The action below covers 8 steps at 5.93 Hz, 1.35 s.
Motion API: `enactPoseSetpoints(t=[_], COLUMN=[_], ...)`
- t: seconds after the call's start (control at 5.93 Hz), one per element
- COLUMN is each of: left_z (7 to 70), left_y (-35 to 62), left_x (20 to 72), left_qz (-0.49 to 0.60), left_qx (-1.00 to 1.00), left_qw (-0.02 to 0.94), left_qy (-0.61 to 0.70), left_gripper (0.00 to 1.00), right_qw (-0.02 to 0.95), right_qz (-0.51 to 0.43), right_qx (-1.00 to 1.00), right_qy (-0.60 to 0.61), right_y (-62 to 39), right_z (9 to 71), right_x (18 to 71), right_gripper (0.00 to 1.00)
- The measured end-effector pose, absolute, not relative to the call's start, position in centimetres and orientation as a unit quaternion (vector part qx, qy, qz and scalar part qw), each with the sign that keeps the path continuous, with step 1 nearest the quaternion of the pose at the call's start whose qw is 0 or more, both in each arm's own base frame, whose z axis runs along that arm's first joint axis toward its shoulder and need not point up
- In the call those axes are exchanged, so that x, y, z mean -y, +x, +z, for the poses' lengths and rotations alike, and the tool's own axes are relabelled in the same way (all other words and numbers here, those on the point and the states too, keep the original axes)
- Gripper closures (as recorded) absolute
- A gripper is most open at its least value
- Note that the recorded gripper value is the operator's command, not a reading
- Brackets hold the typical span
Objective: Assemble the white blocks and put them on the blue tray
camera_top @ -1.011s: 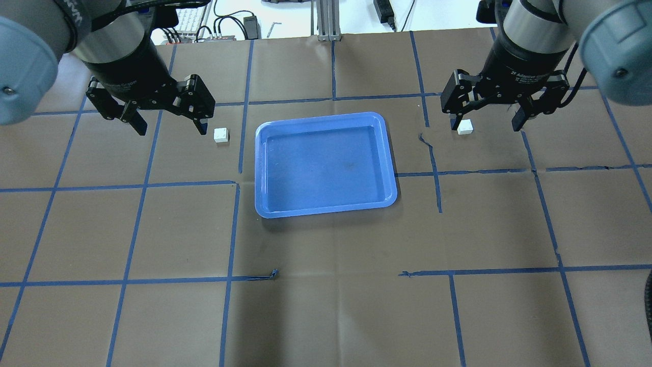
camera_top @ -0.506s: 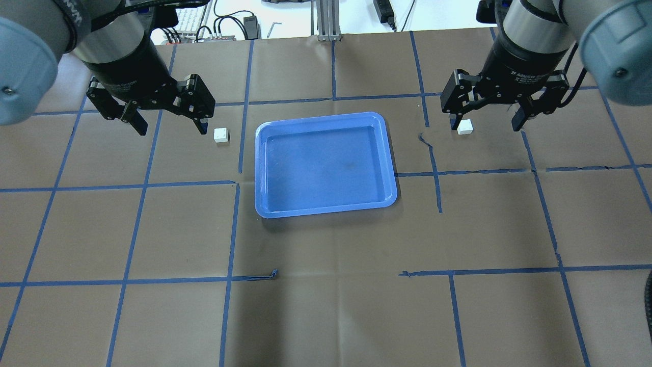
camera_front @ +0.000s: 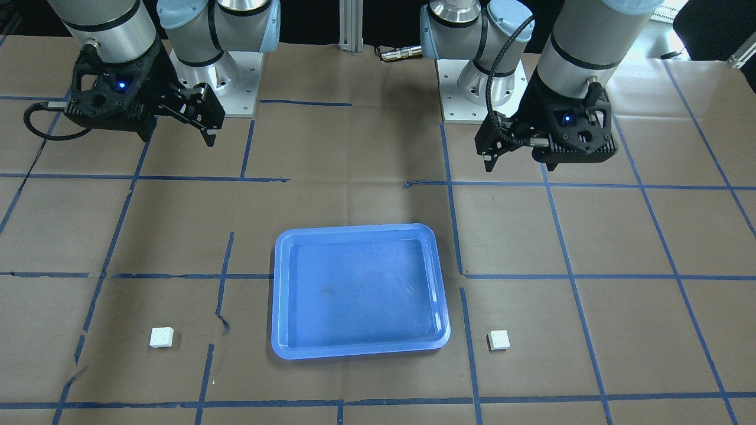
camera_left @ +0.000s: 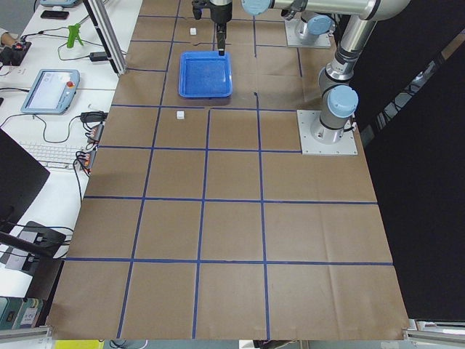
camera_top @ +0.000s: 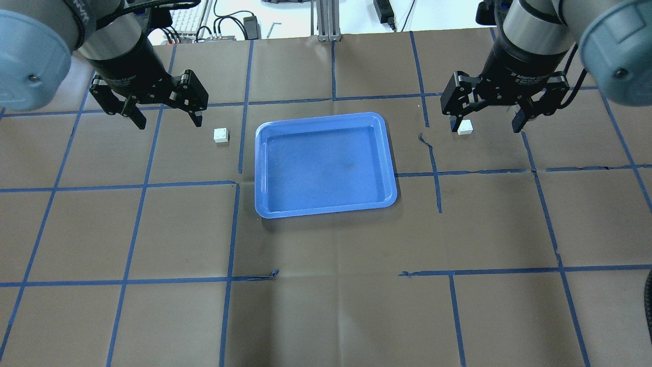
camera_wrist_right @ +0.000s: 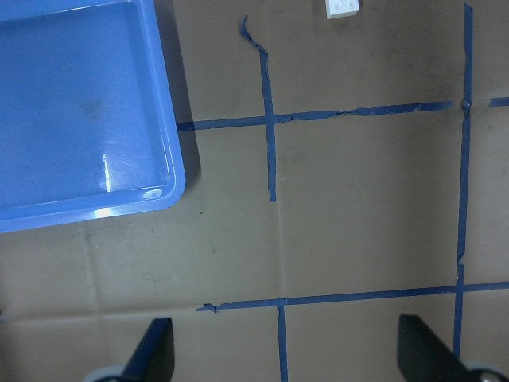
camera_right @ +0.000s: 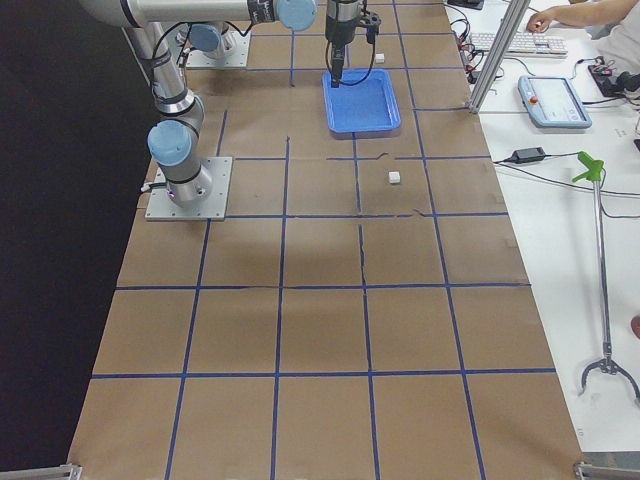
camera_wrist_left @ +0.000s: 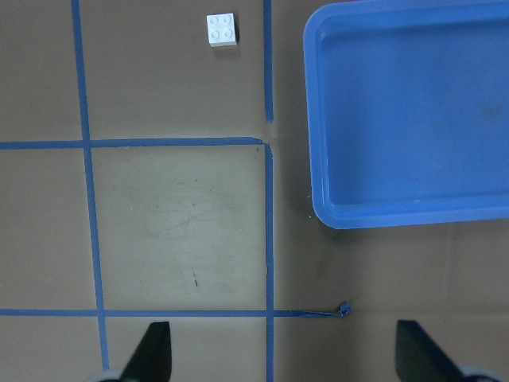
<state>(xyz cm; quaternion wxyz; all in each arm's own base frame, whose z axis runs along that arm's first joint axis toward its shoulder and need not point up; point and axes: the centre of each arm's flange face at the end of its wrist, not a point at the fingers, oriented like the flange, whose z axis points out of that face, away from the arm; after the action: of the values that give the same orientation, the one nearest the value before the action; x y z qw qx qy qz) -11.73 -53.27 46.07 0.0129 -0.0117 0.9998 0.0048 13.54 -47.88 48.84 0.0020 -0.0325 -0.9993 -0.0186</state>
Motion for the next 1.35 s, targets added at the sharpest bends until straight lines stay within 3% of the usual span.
enactPoseSetpoints(t=[0.34, 0.67, 1.01, 1.18, 1.35], left_z=[36.0, 25.3, 19.6, 18.5, 18.0], left_y=[-9.3, -8.0, -7.8, -7.8, -7.8], left_x=[60.4, 64.4, 66.3, 66.6, 66.6], left_qz=[-0.008, -0.040, -0.058, -0.058, -0.056], left_qx=[-1.000, -0.998, -0.997, -0.997, -0.997], left_qw=[0.013, 0.020, 0.023, 0.021, 0.020], left_qy=[-0.008, 0.032, 0.049, 0.050, 0.051], left_gripper=[0.01, 0.01, 0.05, 0.33, 0.48], right_qw=[0.001, -0.003, 0.007, 0.015, 0.023], right_qz=[-0.013, -0.004, 0.020, 0.027, 0.029], right_qx=[1.000, 0.984, 0.923, 0.874, 0.809], right_qy=[0.005, 0.176, 0.385, 0.485, 0.587], right_y=[13.3, 12.3, 8.8, 7.6, 6.6], right_z=[49.2, 48.9, 48.0, 48.0, 48.0], right_x=[48.1, 49.0, 52.6, 55.2, 58.4], right_gripper=[0.00, 0.00, 0.00, 0.00, 0.00])
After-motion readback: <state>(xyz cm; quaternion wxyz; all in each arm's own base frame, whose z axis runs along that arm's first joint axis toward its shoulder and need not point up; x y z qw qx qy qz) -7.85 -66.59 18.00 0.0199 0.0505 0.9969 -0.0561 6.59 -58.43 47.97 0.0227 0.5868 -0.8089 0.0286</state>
